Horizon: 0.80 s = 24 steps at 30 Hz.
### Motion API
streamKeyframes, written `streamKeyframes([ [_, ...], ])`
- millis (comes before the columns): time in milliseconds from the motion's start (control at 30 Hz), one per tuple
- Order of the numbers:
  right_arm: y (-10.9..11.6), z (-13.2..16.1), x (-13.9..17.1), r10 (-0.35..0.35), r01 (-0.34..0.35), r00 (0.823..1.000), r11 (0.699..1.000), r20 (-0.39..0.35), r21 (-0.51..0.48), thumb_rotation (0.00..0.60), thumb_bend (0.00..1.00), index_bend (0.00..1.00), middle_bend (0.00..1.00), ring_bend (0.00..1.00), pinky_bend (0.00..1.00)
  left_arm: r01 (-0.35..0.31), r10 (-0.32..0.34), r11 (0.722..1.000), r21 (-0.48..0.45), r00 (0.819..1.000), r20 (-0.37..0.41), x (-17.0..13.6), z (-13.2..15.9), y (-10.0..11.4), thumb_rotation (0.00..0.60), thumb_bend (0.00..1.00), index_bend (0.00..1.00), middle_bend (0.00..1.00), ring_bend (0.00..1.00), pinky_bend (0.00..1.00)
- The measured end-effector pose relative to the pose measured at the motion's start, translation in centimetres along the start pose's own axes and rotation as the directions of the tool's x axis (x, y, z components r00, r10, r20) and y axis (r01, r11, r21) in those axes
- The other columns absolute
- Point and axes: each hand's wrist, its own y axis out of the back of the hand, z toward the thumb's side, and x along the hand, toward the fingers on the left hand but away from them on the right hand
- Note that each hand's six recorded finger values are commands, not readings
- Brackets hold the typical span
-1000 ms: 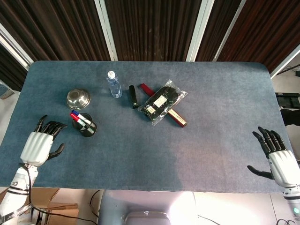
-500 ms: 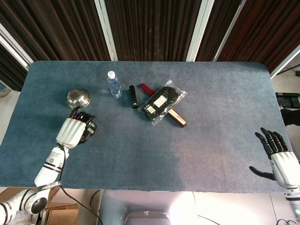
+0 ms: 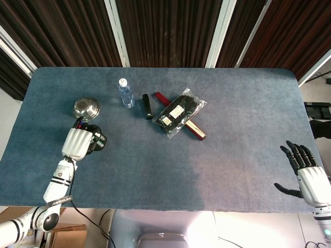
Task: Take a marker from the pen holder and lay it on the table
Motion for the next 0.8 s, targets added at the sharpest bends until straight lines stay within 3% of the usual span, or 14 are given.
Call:
streamKeyframes([
  [500, -0.17, 0.02, -0.01, 0.007, -0.007, 1.000, 1.000, 0.003, -0.002, 0.600, 0.03, 0.00, 0.00, 0.00, 0.00, 0.004, -0.004, 0.999, -0.040, 1.000, -0.003, 0.60, -0.03, -0.67, 0.600, 0.40, 0.54, 0.57, 0.44, 0.20],
  [633, -0.21, 0.03, 0.01, 0.008, -0.008, 1.000, 1.000, 0.003, -0.003, 0.600, 0.03, 0.00, 0.00, 0.00, 0.00, -0.001, 0.001, 0.999, -0.043, 1.000, 0.000, 0.70, -0.09, -0.70, 0.600, 0.52, 0.63, 0.66, 0.51, 0.21],
  [800, -0.20, -0.01, 0.03, 0.008, -0.008, 1.000, 1.000, 0.003, -0.005, 0.600, 0.03, 0.00, 0.00, 0.00, 0.00, -0.004, 0.005, 0.999, -0.052, 1.000, 0.010, 0.58, -0.29, -0.54, 0.600, 0.61, 0.65, 0.68, 0.52, 0.21],
])
